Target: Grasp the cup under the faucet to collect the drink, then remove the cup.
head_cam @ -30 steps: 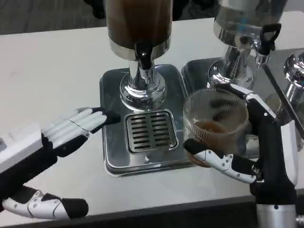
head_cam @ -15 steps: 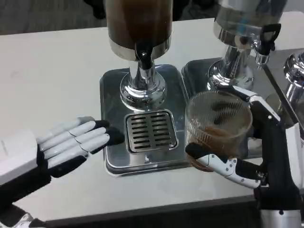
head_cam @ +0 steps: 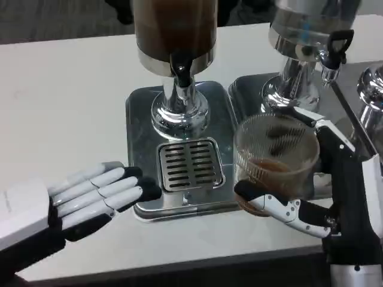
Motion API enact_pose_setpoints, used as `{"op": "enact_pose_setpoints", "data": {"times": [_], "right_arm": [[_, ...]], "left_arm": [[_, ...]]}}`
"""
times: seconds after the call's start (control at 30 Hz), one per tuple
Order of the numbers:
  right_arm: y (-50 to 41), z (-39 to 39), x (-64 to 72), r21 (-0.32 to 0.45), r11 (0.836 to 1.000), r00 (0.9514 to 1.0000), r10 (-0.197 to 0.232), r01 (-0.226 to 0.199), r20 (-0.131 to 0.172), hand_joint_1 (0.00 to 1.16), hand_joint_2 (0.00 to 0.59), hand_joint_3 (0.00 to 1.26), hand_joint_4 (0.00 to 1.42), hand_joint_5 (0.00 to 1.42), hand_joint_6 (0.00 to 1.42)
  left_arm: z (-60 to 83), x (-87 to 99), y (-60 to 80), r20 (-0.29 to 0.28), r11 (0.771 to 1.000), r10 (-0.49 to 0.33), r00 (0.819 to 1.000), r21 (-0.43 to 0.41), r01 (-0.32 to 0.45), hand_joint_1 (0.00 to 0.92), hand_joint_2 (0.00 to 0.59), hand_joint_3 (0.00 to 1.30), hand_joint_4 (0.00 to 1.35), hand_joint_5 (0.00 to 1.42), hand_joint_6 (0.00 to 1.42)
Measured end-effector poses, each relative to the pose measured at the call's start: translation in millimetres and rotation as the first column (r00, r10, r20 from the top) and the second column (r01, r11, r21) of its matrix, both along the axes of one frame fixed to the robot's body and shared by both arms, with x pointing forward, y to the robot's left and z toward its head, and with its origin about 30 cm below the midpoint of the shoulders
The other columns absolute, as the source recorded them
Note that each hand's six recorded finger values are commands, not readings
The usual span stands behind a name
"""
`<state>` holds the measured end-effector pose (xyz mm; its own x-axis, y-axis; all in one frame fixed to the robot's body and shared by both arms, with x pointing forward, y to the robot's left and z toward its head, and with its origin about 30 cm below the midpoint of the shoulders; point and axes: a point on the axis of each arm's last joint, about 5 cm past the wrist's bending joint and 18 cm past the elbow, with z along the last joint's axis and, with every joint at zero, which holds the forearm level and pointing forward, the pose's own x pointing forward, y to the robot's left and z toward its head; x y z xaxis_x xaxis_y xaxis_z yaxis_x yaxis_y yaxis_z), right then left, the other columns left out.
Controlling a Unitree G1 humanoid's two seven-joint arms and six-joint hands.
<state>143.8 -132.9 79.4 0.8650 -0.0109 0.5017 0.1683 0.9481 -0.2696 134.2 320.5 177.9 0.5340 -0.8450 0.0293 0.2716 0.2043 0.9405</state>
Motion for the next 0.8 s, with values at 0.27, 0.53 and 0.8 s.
{"op": "enact_pose_setpoints", "data": {"times": [0.27, 0.53, 0.8], "right_arm": [[-0.6, 0.0, 0.2, 0.003, 1.000, 1.0000, -0.005, 0.005, -0.004, 1.07, 0.100, 0.83, 1.01, 1.17, 1.42], [-0.3, 0.1, 0.3, 0.006, 1.000, 1.0000, -0.006, 0.006, -0.004, 1.07, 0.100, 0.83, 1.01, 1.17, 1.42], [0.8, 0.1, 0.5, 0.014, 1.000, 0.9999, -0.009, 0.009, -0.005, 1.07, 0.101, 0.84, 1.01, 1.18, 1.42]], "left_arm": [[1.2, 0.3, 0.3, -0.001, 1.000, -0.002, 1.000, 0.006, 0.002, 0.000, 0.122, 0.05, 0.00, 0.00, 0.00], [1.5, 0.6, 0.5, -0.004, 1.000, 0.000, 1.000, 0.007, 0.000, 0.000, 0.119, 0.05, 0.00, 0.00, 0.00], [2.1, 0.7, 1.0, -0.004, 1.000, 0.003, 1.000, 0.004, -0.003, 0.000, 0.120, 0.05, 0.00, 0.00, 0.00]]}}
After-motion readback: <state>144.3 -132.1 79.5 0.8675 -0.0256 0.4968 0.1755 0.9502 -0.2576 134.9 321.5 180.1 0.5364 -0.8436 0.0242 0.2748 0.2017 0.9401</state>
